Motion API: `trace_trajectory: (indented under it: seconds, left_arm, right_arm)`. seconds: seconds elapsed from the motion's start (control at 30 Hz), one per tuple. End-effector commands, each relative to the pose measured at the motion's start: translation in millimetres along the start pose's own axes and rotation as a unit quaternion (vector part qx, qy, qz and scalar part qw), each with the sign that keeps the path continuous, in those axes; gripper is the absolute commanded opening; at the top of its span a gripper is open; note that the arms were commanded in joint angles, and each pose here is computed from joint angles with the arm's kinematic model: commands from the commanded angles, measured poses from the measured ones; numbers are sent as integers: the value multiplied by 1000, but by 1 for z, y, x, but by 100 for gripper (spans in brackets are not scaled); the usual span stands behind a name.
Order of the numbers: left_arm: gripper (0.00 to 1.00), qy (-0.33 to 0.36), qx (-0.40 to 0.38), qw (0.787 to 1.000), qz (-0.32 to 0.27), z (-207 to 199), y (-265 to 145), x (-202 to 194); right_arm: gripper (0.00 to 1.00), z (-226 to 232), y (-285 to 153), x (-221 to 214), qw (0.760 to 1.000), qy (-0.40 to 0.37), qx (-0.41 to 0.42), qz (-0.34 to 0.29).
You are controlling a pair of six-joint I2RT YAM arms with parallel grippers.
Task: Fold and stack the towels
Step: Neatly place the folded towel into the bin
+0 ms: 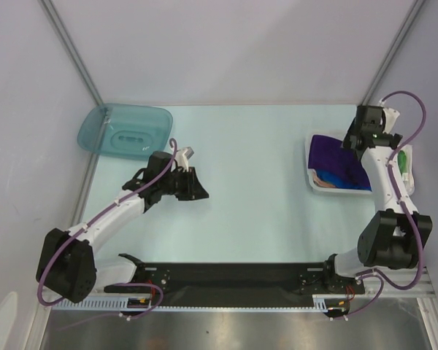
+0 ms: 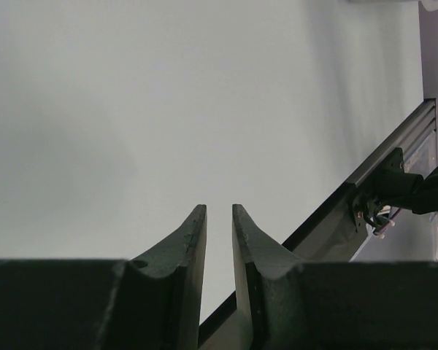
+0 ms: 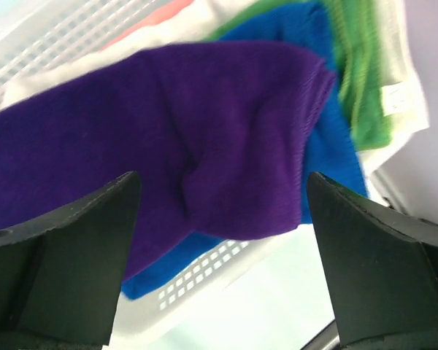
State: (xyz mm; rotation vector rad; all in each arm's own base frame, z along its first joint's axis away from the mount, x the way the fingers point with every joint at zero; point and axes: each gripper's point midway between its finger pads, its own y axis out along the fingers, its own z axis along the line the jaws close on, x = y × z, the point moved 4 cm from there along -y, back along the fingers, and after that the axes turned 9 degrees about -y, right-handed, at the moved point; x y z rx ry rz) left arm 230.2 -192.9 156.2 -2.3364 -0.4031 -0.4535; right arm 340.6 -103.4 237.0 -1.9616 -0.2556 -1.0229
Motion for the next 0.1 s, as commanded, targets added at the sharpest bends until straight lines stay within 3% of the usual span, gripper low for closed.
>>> trace_trajectory:
  seconds: [0.0, 0.07]
  left_arm:
    - [25, 10, -14, 1000, -3, -4, 2, 1]
    - [25, 10, -12, 1000, -4, -3, 2, 1]
  right_arm:
    - [100, 10, -19, 13, 997, 47, 53, -38]
    - [100, 14, -29, 15, 995, 47, 68, -49]
